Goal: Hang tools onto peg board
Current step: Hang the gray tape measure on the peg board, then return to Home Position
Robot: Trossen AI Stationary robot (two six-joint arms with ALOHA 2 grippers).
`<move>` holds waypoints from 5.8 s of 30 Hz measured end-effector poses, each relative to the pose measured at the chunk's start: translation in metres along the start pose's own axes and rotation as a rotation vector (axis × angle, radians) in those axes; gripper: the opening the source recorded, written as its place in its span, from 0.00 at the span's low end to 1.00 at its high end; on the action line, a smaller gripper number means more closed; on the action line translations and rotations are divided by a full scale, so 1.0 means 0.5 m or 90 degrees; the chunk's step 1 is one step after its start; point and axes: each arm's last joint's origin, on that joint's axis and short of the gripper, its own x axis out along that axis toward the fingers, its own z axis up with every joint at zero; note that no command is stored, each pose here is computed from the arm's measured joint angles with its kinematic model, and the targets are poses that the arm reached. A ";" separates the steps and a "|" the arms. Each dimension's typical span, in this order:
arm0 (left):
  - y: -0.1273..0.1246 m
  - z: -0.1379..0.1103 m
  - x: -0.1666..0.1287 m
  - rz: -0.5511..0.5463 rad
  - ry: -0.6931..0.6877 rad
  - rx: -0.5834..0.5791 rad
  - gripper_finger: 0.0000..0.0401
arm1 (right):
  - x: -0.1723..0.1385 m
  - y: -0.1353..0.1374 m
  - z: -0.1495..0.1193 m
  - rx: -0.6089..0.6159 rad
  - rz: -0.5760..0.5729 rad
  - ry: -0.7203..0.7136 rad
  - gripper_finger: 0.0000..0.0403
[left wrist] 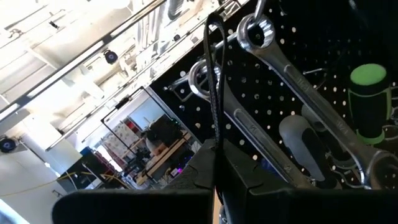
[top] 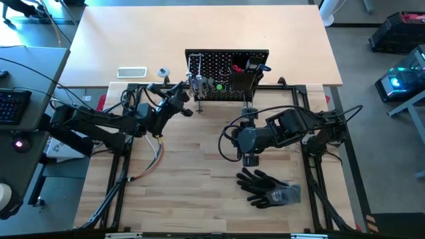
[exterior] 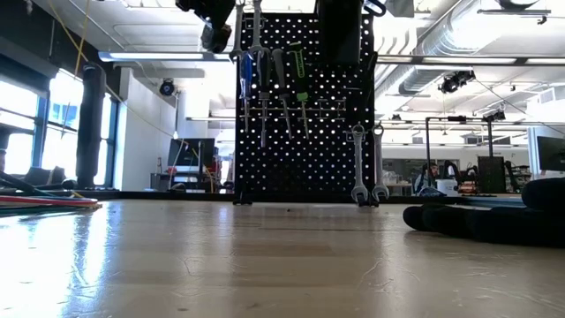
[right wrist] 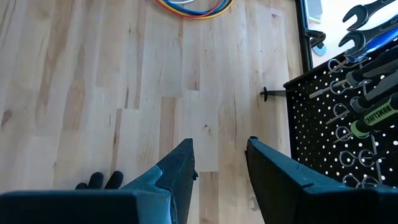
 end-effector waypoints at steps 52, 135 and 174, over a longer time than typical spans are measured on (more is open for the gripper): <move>0.000 -0.047 0.051 -0.095 0.003 -0.106 0.19 | -0.001 0.002 -0.002 0.001 -0.002 0.004 0.35; 0.044 -0.257 -0.208 -0.454 -0.225 -0.360 0.51 | -0.014 -0.022 -0.433 0.019 0.003 -0.482 0.35; 0.003 -0.430 -0.128 -0.604 -0.128 -0.430 0.51 | 0.254 -0.128 -0.704 0.262 -0.025 -0.585 0.35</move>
